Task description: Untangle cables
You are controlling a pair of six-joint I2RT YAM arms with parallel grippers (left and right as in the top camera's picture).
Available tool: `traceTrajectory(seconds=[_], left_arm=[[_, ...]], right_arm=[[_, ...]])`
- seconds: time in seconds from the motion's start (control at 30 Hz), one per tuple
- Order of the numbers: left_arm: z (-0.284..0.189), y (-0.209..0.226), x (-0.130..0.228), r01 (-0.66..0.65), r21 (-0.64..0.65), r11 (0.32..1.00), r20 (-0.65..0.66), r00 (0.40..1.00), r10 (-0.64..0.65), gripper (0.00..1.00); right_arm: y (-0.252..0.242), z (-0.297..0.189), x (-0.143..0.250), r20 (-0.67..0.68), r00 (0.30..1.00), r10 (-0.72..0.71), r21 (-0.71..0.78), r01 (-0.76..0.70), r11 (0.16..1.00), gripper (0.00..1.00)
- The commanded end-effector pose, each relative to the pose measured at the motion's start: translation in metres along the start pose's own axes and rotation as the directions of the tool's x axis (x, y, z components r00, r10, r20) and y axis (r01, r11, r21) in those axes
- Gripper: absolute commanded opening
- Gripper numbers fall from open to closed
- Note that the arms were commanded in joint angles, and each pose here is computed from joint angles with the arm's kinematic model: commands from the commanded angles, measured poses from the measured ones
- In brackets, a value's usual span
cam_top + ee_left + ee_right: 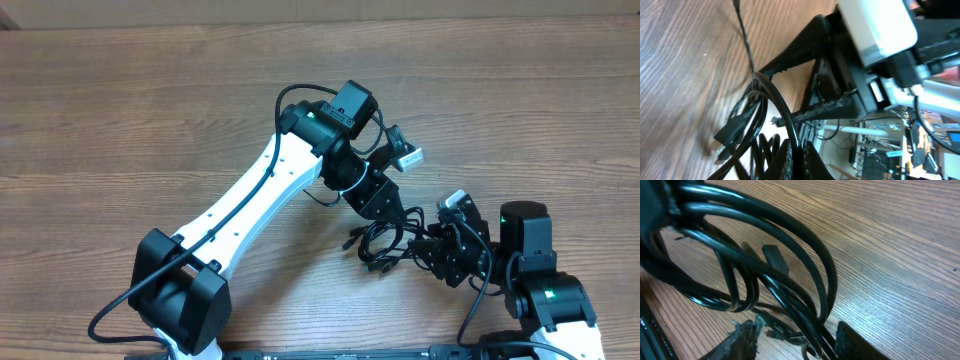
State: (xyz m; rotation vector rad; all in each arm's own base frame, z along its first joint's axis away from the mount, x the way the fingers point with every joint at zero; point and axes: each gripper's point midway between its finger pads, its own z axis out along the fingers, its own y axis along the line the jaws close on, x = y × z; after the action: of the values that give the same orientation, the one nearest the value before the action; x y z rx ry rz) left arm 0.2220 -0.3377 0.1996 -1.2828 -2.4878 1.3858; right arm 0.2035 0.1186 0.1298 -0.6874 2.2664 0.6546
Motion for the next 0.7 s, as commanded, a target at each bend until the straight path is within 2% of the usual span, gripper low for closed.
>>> traceTrajectory(seconds=[0.0, 0.23, 0.57, 0.67], left_arm=[[-0.008, -0.027, -0.009, -0.018, 0.115, 0.993, 0.046, 0.999, 0.013, 0.04], [-0.010, -0.033, -0.011, -0.018, 0.158, 0.987, 0.059, 0.998, 0.009, 0.04], [-0.009, -0.018, -0.008, -0.012, 0.070, 0.997, 0.042, 0.999, 0.010, 0.04], [-0.009, -0.015, -0.008, -0.012, 0.055, 0.998, 0.041, 0.999, 0.009, 0.04]], right_arm=[[-0.002, -0.001, -0.006, 0.002, 1.000, -0.011, 0.005, 0.011, 1.000, 0.52], [-0.012, 0.012, 0.003, -0.060, 0.998, 0.029, 0.010, -0.028, 1.000, 0.52], [-0.013, 0.014, 0.004, -0.066, 0.997, 0.033, 0.009, -0.033, 0.999, 0.46], [-0.013, 0.014, 0.003, -0.062, 0.997, 0.035, 0.011, -0.034, 0.999, 0.37]])
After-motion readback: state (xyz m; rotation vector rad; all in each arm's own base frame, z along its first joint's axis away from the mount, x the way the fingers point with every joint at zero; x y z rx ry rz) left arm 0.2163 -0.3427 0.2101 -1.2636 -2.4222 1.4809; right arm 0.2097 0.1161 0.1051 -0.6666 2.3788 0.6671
